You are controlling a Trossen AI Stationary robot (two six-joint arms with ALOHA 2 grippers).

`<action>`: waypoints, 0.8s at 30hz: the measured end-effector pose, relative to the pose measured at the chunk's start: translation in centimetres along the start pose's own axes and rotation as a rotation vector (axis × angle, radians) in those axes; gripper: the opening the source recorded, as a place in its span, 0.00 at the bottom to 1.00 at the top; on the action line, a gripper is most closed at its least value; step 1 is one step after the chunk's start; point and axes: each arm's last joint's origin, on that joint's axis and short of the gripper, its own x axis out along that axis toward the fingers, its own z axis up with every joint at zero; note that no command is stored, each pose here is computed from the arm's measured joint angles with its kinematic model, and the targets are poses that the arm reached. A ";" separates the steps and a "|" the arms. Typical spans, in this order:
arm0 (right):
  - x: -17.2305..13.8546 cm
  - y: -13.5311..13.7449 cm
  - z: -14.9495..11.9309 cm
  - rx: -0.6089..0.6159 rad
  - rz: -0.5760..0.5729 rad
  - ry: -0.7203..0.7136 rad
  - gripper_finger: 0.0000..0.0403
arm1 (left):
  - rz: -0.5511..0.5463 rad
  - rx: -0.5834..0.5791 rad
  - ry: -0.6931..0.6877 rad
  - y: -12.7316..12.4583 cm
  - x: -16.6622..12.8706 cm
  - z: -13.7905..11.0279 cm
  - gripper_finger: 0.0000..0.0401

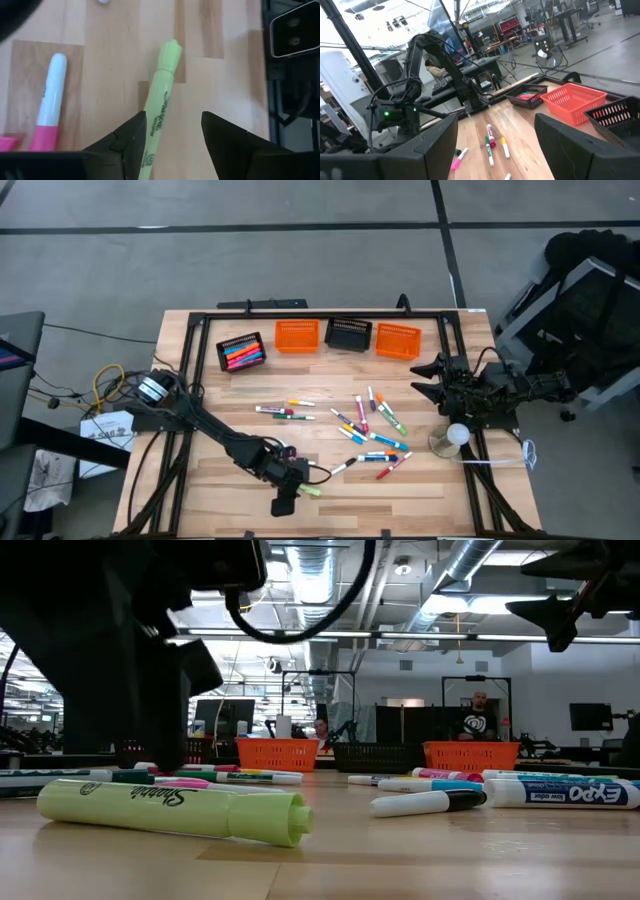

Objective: Pick & Place Markers
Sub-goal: Put the large light green highlighter pen into the left black bin

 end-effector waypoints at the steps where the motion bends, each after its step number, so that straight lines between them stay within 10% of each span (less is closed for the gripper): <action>1: 0.0 0.0 0.0 0.000 0.000 0.000 0.63 | 0.003 -0.001 0.002 0.1 0.1 0.0 0.48; 24: 0.0 -0.1 0.0 0.000 -0.044 -0.015 0.63 | -0.016 0.040 0.013 0.5 0.5 0.2 0.44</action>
